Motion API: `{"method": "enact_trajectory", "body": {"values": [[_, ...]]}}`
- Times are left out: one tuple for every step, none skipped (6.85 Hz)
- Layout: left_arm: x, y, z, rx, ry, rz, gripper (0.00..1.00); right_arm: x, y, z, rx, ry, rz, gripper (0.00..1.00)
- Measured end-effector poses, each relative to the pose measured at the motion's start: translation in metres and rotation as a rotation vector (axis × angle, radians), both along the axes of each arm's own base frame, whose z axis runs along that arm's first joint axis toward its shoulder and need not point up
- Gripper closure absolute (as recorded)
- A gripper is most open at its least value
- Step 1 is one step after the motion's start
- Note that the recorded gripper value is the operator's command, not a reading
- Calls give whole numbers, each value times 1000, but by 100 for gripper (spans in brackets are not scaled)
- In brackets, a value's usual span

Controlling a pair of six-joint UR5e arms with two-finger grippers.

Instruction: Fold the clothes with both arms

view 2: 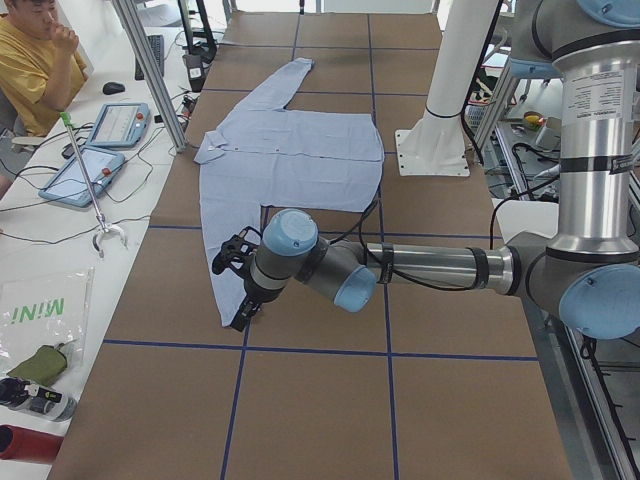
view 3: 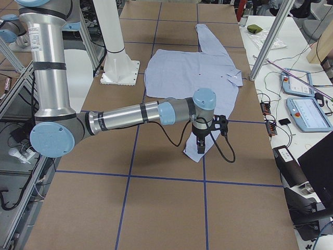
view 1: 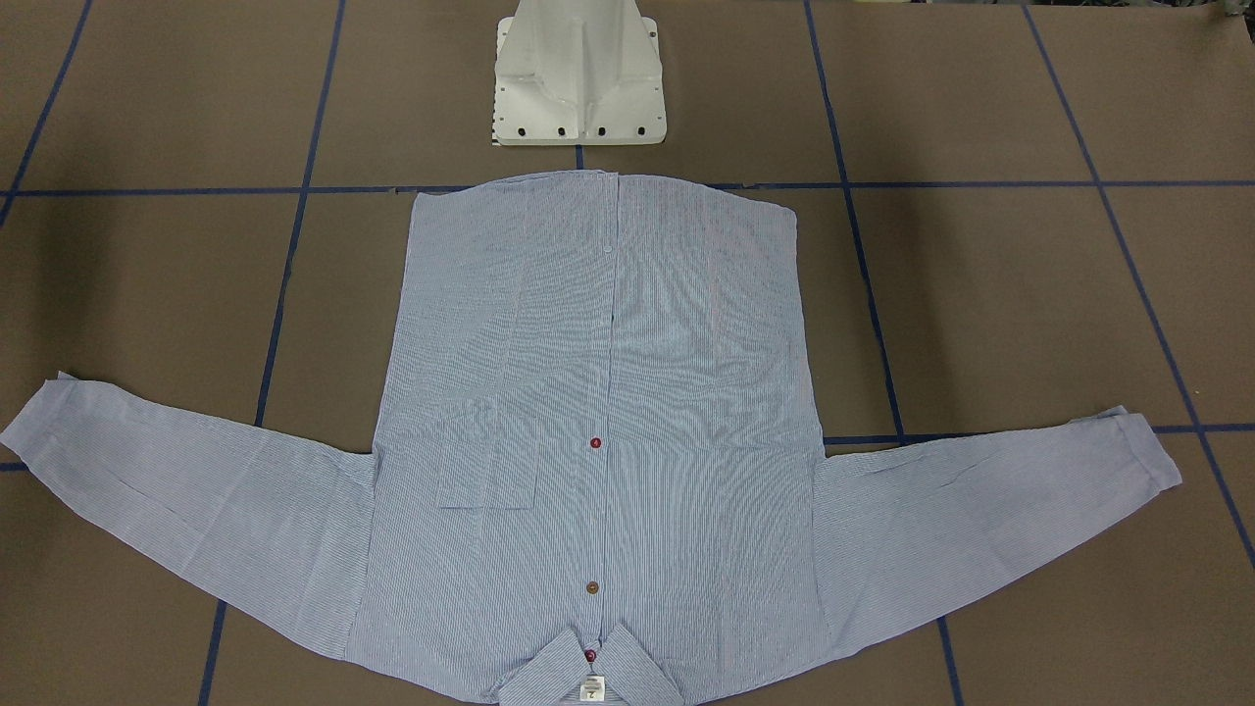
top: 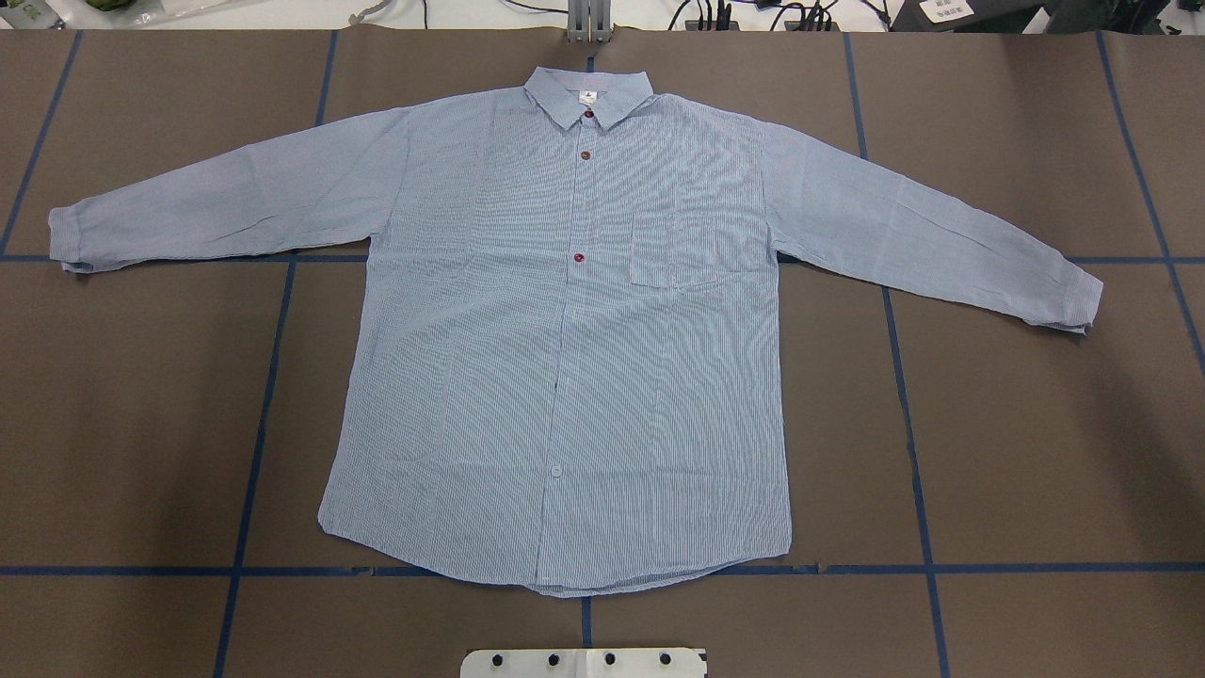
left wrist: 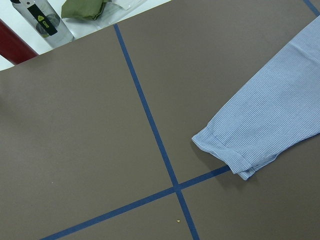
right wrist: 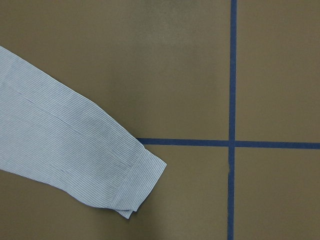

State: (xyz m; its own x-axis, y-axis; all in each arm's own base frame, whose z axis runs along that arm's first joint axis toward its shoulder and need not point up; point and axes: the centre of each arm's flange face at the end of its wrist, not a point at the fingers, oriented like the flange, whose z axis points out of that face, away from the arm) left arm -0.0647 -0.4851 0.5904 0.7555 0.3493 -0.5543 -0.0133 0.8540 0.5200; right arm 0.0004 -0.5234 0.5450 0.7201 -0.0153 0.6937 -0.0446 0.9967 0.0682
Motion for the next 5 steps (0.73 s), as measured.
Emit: {"method": "enact_trajectory", "body": {"values": [[0, 2, 2, 1, 0, 3, 0, -1, 1, 1, -5, -3, -2, 0], [0, 4, 4, 2, 0, 5, 0, -3, 1, 2, -7, -9, -5, 0], [0, 6, 5, 2, 0, 7, 0, -8, 2, 3, -8, -15, -15, 0], [0, 9, 7, 1, -1, 7, 0, -19, 2, 3, -8, -18, -37, 0], [0, 10, 8, 0, -1, 8, 0, -39, 4, 2, -6, -17, -74, 0]]}}
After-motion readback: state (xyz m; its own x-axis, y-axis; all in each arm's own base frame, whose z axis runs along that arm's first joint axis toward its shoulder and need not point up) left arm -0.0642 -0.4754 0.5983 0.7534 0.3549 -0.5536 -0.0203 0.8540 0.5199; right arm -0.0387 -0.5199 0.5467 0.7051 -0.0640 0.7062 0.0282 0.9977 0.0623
